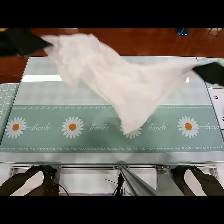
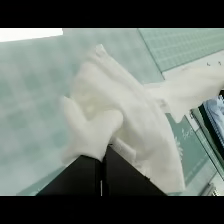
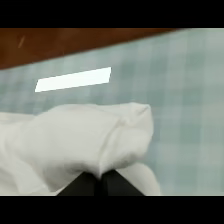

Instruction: Fold the shirts.

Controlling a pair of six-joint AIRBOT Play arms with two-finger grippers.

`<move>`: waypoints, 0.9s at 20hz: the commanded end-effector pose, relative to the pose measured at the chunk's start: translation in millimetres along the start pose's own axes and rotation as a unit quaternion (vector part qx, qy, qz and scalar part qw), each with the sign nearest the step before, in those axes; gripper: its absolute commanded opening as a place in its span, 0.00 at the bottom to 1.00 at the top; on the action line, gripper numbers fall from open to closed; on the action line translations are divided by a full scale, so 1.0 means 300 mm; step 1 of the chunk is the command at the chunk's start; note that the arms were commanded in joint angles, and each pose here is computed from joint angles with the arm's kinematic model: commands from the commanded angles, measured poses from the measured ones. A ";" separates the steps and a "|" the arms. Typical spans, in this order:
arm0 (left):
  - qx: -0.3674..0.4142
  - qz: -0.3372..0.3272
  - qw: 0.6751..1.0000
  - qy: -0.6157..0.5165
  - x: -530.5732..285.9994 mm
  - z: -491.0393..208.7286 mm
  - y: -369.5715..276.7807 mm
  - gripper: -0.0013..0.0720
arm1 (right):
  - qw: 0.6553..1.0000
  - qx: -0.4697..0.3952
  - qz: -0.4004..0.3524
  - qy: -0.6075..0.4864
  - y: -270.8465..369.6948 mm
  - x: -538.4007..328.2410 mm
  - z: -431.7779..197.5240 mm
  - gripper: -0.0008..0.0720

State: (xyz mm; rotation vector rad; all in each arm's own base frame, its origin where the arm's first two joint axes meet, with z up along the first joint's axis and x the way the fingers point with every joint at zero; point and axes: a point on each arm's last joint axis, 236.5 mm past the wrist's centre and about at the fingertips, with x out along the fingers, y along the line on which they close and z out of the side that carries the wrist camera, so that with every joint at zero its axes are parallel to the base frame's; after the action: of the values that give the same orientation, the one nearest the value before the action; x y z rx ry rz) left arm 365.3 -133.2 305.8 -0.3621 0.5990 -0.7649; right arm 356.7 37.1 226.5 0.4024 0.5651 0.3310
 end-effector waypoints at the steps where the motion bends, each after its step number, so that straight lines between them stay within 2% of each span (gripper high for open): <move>1: 0.050 0.025 0.996 -0.067 -0.178 0.144 -0.141 0.05 | 0.996 -0.044 -0.032 -0.065 0.079 -0.166 0.177 0.05; 6: 0.057 0.018 0.998 -0.007 -0.236 0.019 -0.219 0.05 | 0.987 -0.100 -0.042 -0.120 0.207 -0.324 0.320 0.05; 9: 0.068 0.017 0.997 -0.014 -0.279 -0.007 -0.305 0.05 | 0.972 -0.139 -0.041 -0.185 0.340 -0.476 0.434 0.05; 14: 0.070 0.023 0.997 0.003 -0.333 -0.090 -0.394 0.05 | 0.937 -0.186 -0.119 -0.270 0.412 -0.722 0.551 0.05; 16: 0.038 0.044 0.997 0.042 -0.325 -0.156 -0.338 0.05 | 0.938 -0.183 -0.154 -0.250 0.351 -0.719 0.537 0.05; 18: -0.003 0.058 0.995 0.076 -0.298 -0.222 -0.262 0.05 | 0.959 -0.181 -0.156 -0.153 0.273 -0.606 0.447 0.05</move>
State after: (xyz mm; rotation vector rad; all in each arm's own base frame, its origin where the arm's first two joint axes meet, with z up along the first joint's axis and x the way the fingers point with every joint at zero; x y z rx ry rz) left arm 236.1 -134.9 360.4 -0.2423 0.6279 -0.7318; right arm 269.9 7.3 480.1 0.0443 0.0984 0.0864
